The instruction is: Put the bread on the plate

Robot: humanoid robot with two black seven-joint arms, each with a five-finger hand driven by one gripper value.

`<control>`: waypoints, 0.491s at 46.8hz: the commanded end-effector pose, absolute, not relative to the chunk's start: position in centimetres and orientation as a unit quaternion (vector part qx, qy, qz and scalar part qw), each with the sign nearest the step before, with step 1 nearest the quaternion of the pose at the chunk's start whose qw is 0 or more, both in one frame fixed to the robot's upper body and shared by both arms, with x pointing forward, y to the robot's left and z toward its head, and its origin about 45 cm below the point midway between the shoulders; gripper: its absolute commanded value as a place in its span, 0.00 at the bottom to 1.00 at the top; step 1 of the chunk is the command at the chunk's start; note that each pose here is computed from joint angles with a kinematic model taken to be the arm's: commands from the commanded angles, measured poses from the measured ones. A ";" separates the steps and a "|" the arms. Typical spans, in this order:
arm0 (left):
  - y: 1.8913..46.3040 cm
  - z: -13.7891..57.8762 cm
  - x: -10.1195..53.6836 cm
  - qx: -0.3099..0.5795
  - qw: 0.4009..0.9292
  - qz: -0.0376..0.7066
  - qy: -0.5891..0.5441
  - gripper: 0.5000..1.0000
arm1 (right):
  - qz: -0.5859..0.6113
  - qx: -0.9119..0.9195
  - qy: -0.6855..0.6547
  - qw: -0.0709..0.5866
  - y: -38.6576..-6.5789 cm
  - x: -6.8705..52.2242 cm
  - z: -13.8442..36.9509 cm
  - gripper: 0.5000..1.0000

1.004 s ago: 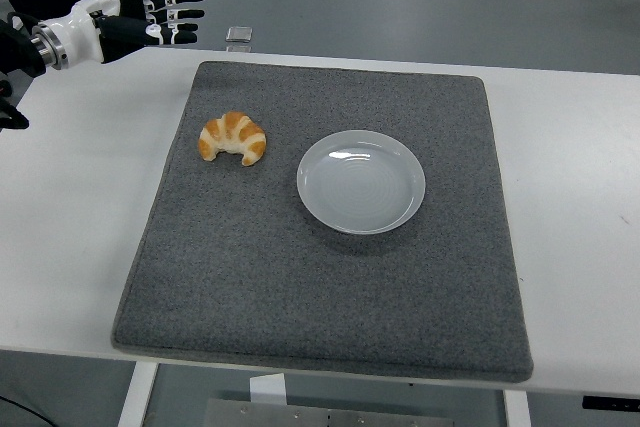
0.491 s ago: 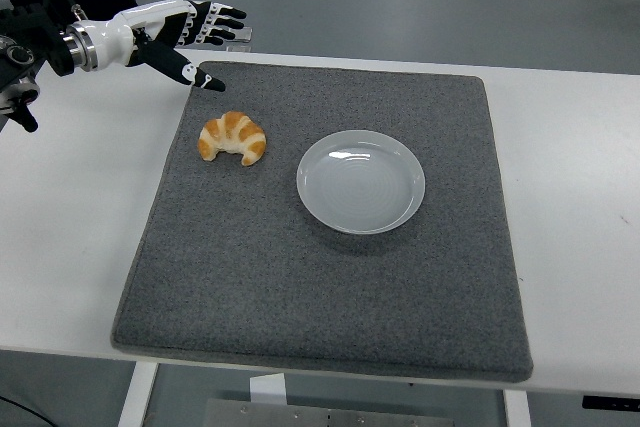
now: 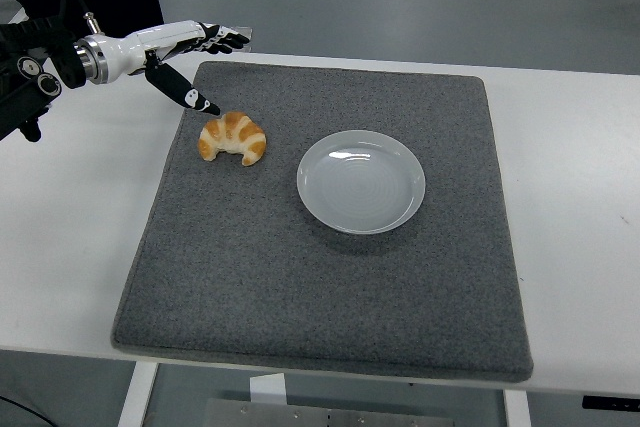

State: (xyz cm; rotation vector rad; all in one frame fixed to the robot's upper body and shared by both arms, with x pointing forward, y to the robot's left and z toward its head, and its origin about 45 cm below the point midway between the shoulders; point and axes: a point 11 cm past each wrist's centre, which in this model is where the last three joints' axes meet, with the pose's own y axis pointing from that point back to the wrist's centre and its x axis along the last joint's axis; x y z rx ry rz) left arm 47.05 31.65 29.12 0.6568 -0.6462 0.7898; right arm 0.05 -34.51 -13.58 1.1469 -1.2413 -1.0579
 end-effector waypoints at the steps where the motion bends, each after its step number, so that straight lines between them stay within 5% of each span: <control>1: 31.5 28.7 46.9 0.316 0.807 0.367 -0.338 1.00 | -0.446 0.483 -0.523 0.543 -34.5 0.1 -13.6 0.90; 23: 30.7 27.2 46.2 0.351 0.774 0.325 -0.415 1.00 | -0.446 0.483 -0.523 0.543 -34.5 0.1 -13.6 0.90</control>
